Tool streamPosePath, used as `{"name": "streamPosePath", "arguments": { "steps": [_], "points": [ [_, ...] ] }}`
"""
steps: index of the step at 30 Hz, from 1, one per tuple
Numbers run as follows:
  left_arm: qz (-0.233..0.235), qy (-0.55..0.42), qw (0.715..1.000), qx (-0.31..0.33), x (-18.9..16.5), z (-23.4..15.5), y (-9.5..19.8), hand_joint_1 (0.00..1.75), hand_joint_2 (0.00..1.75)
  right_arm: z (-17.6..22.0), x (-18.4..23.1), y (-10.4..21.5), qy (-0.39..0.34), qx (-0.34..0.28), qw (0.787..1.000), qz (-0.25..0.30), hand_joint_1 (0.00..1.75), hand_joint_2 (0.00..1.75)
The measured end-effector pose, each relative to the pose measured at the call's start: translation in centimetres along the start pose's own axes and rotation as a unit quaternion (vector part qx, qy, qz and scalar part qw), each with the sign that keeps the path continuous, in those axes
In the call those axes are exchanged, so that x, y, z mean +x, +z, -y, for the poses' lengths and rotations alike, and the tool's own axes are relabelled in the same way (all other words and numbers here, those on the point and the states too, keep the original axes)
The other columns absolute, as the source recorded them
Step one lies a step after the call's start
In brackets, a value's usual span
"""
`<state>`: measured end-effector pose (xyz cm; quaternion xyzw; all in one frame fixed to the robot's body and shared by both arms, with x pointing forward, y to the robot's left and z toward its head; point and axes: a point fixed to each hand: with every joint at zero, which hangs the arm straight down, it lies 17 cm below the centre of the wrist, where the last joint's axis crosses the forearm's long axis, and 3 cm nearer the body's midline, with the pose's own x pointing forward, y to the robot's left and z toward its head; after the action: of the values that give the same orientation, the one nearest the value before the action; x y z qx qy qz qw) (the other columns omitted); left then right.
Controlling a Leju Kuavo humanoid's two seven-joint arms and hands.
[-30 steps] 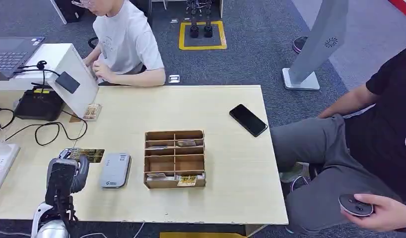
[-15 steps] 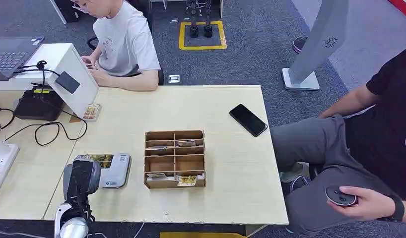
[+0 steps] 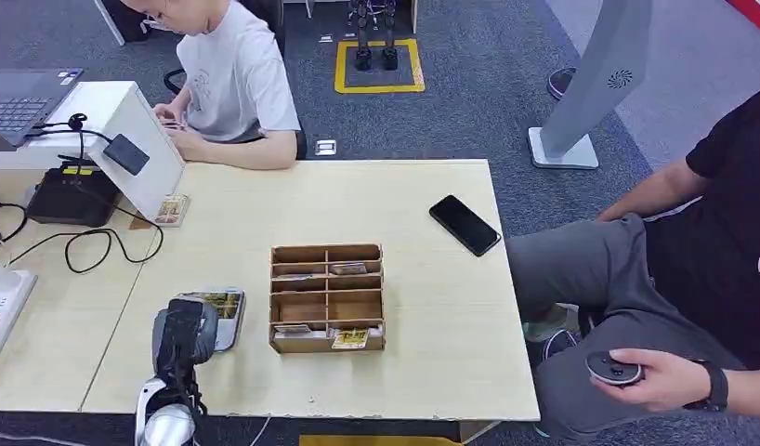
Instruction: Pass the card to the sensor for recognition and then transmit it.
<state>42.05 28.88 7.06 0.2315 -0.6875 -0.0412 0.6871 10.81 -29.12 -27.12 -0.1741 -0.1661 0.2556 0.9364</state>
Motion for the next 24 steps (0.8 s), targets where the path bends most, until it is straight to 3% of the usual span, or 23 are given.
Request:
{"name": "streamPosePath", "arguments": {
  "steps": [24],
  "points": [
    [-0.044, -0.074, 0.995, 0.047, -4.7, -2.8, -1.9, 1.75, 1.75, -0.2, 0.2, 0.0, 0.015, 0.007, 1.000, 0.002, 0.00, 0.00]
  ]
}}
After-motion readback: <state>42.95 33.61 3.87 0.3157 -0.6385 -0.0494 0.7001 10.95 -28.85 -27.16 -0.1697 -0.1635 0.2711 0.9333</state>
